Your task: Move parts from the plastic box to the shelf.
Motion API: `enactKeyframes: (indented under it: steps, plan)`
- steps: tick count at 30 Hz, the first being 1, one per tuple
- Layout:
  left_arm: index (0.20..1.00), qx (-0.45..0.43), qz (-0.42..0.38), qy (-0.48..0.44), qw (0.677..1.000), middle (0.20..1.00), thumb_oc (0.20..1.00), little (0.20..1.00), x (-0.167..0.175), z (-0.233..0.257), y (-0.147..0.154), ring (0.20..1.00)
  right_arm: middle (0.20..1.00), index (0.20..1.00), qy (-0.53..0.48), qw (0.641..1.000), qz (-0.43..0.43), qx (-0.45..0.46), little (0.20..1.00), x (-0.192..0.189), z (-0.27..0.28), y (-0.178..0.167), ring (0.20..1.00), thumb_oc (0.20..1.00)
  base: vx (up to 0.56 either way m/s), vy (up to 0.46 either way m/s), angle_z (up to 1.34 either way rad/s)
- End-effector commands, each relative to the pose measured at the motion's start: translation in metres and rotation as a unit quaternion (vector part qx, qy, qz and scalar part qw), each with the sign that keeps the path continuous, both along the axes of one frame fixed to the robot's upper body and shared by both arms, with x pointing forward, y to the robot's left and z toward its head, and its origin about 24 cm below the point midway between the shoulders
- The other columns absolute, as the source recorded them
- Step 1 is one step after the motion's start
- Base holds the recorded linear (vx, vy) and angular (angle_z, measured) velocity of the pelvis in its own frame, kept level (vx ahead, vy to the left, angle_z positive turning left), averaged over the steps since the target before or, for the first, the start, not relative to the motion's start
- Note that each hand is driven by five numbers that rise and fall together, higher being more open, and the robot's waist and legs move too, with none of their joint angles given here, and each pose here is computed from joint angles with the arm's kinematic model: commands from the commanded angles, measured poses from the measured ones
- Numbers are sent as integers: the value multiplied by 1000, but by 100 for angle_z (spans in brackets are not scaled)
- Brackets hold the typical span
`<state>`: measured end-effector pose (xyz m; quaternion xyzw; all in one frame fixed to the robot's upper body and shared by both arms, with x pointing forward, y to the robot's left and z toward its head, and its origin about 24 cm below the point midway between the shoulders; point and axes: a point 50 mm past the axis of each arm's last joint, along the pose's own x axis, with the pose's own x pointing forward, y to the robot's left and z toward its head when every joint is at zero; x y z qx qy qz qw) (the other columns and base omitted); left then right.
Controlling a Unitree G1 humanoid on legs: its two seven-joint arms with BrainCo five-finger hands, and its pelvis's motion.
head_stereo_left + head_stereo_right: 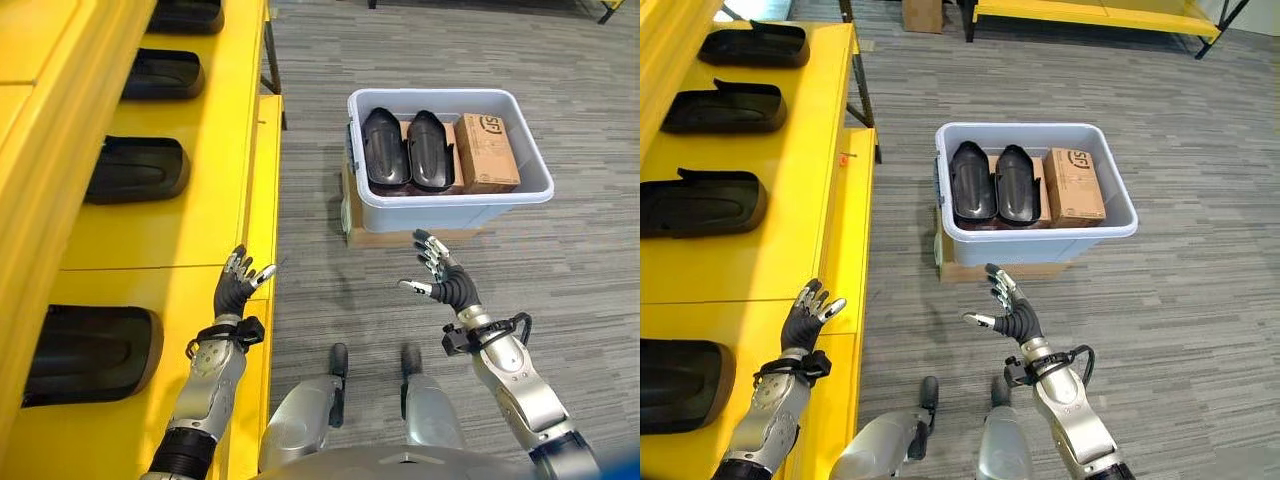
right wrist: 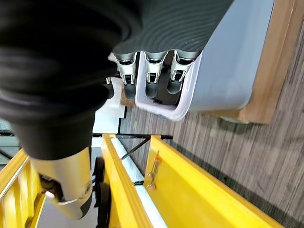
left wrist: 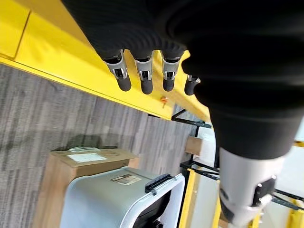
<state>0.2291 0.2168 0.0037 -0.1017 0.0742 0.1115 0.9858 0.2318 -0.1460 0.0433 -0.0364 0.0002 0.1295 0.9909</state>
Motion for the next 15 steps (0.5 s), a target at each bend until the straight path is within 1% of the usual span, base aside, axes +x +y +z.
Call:
enactKeyframes:
  steps: [1, 4, 7, 10, 13, 15]
  plan:
    - [1000, 12, 10, -44, 999, 1000, 1000, 1000, -7, 16, 5, 1000, 1000, 1000, -55, 998, -3, 1, 1000, 12, 21, -4, 1000, 1000, 196, -244, -1]
    - [1000, 6, 19, -37, 999, 1000, 1000, 1000, -8, 11, 6, 1000, 1000, 1000, -59, 998, 0, 5, 1000, 13, 24, -4, 1000, 1000, 137, -195, 8]
    - [1000, -19, 28, -29, 999, 1000, 1000, 1000, -10, 5, 2, 1000, 1000, 1000, -68, 998, -6, -3, 1000, 18, 27, -7, 1000, 1000, 360, -539, 56]
    - [1000, -31, 30, -30, 999, 1000, 1000, 1000, -9, 5, 0, 1000, 1000, 1000, -76, 997, -1, -4, 1000, 21, 31, -5, 1000, 1000, 137, -285, 37]
    - [1000, -47, 29, -35, 998, 1000, 1000, 1000, -5, 6, -7, 1000, 1000, 1000, -92, 996, -1, -12, 1000, 27, 38, -4, 1000, 1000, 172, -412, 20]
    - [1000, -52, 24, -39, 998, 1000, 1000, 1000, -2, 7, -11, 1000, 1000, 1000, -92, 995, -7, -20, 1000, 29, 37, -5, 1000, 1000, 79, -176, 4]
